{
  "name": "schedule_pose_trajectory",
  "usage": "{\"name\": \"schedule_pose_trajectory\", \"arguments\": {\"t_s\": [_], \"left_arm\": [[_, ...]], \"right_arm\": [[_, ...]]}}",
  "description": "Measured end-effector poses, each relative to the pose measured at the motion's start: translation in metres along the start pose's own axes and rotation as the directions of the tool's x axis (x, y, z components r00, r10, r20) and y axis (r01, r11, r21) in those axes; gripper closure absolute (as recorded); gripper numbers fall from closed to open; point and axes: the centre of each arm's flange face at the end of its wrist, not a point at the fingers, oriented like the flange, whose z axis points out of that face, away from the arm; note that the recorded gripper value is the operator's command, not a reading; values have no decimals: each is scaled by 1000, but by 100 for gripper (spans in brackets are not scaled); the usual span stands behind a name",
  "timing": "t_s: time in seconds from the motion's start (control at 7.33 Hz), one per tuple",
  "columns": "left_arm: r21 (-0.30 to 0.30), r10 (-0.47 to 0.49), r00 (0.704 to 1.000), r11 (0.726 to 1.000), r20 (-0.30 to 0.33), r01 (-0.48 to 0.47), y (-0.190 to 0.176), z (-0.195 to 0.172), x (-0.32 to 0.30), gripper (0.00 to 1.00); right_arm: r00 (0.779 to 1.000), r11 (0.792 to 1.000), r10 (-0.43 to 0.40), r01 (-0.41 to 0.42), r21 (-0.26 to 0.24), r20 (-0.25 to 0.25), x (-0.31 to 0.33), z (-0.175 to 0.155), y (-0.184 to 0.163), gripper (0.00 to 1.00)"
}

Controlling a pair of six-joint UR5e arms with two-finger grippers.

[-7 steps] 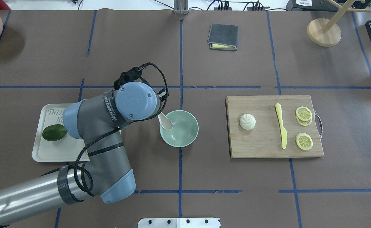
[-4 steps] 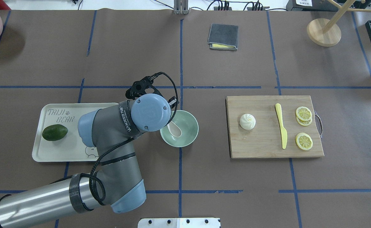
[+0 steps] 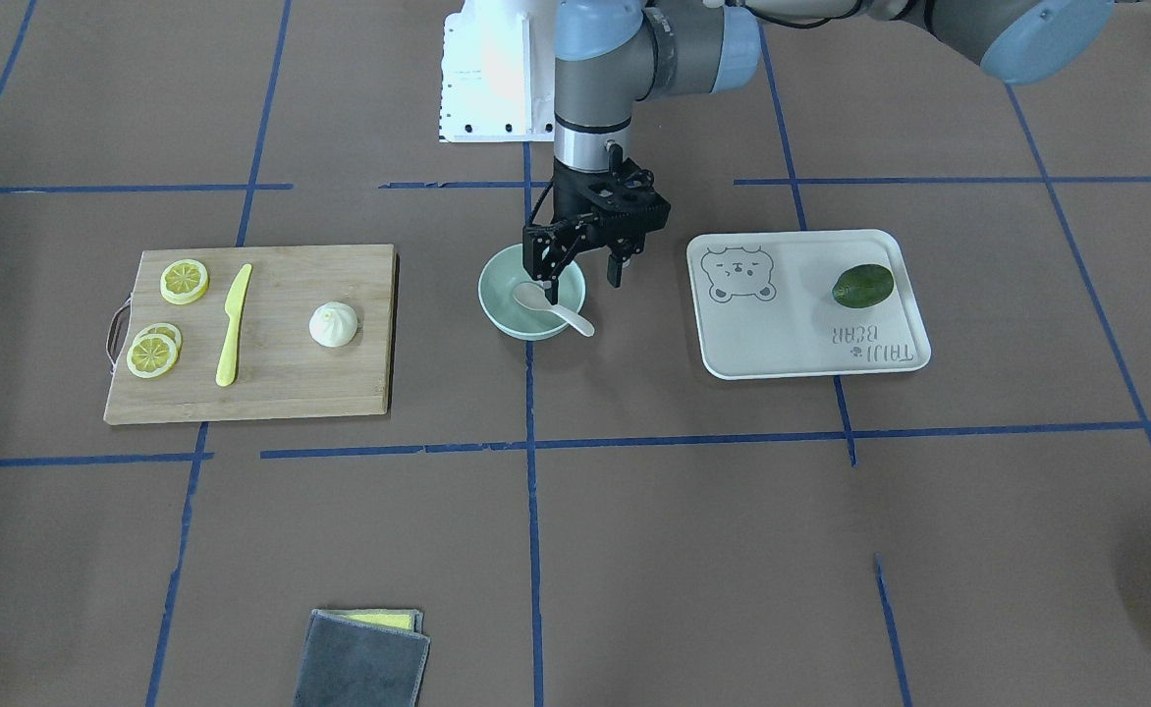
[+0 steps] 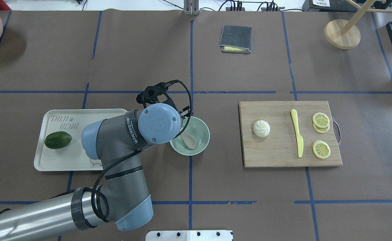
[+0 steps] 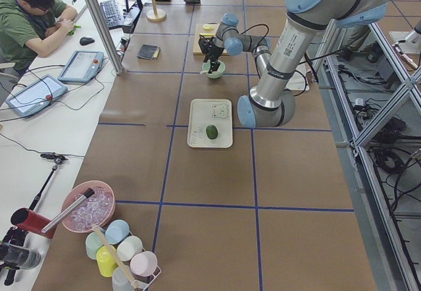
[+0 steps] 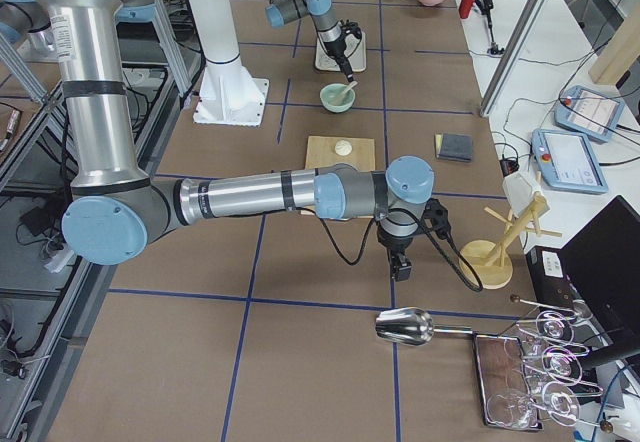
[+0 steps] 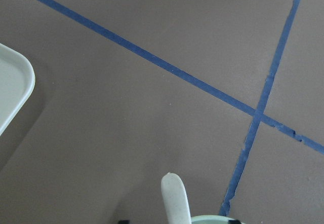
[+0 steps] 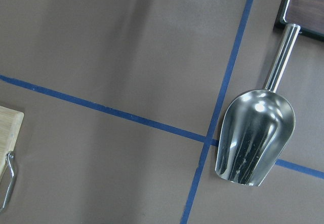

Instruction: Put spoon and bun in bowl

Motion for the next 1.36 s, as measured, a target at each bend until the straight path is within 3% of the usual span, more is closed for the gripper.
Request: {"name": "schedule_pose_trajectory", "arguments": {"t_s": [0.14,0.27,0.55,0.82,0.95,1.09,1.36], "left_arm": [[-5,164,986,986,-31,-164,-22,-24,-20,0],[-16,305,951,952,-45,-306,-62,-40,-43,0],[-45,539,841,840,-44,-540,-171,-66,-116,0],[-102,667,744,738,-32,-667,-299,-97,-250,0],[-128,683,730,722,-18,-680,-348,-113,-331,0],[-146,678,735,728,13,-669,-380,-129,-412,0],[-207,607,791,785,77,-583,-403,-148,-543,0]], "right_arm": [[1000,999,-22,22,26,-4,-3,-4,-4,0],[999,998,-33,34,55,-7,-7,-8,-9,0],[996,984,-89,90,151,-19,-21,-16,-18,0],[985,963,-173,175,206,-26,-46,-16,-35,0],[985,960,-172,171,221,-15,-63,-19,-49,0],[989,962,-146,140,232,9,-90,-22,-65,0],[991,966,-114,94,241,68,-164,-24,-96,0]]}}
